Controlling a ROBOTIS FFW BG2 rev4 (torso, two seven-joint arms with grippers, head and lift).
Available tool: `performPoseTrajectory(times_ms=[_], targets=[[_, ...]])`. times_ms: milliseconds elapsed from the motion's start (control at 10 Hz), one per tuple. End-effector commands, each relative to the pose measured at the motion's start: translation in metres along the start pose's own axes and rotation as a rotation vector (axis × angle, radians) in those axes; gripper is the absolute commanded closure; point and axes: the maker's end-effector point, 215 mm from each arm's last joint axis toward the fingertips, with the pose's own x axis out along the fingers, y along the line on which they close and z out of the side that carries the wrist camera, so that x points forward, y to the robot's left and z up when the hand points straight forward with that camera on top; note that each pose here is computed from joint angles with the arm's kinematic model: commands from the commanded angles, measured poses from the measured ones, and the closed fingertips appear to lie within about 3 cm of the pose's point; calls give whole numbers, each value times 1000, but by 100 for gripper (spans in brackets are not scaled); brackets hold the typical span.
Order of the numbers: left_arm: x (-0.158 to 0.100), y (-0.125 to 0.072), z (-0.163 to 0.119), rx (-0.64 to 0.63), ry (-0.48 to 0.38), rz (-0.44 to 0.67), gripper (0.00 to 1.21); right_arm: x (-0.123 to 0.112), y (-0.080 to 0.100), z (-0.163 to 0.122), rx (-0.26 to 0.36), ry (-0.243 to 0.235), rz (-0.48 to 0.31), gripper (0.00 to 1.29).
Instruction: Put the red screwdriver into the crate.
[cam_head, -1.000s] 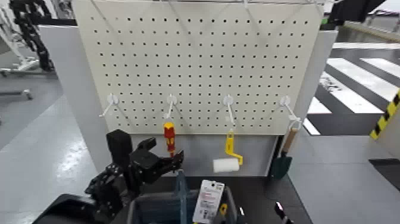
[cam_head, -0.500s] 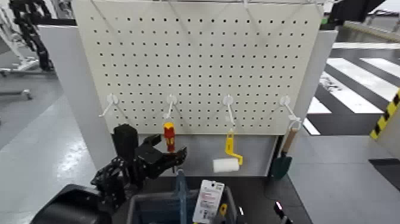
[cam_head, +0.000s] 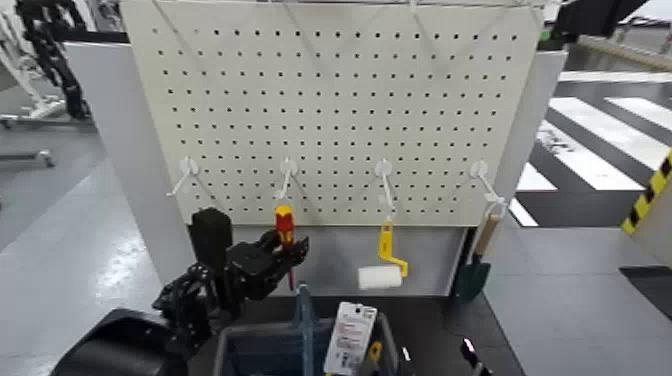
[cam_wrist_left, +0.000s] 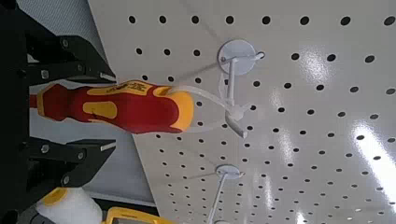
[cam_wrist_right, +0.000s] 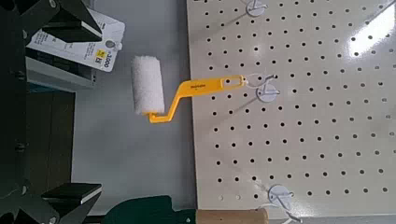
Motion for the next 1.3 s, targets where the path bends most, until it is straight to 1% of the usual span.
performPoseTrajectory(times_ms=[100,400,600,800,900,1100,1300], targets=[[-2,1,-1,-9,-4,2,117,0,0,0,1,0,-2,16],[-3,1,3,-10,-12,-2,118,-1,-1,-1,3,2,-4,16],[-7,0,10,-10,-26,-1,118,-1,-1,0,4,0,-6,16],[-16,-4,27,3,-54,6,118,-1,-1,-1,4,4,-6,16],[-21,-7,30,-4,-57,4,118,-1,-2,-2,5,7,-8,16],[-34,-15,34,-20,-45,-8,118,-1,-1,-2,6,6,-8,16],[-49,-14,40,-27,-36,6,118,-1,-2,-2,7,8,-10,16]])
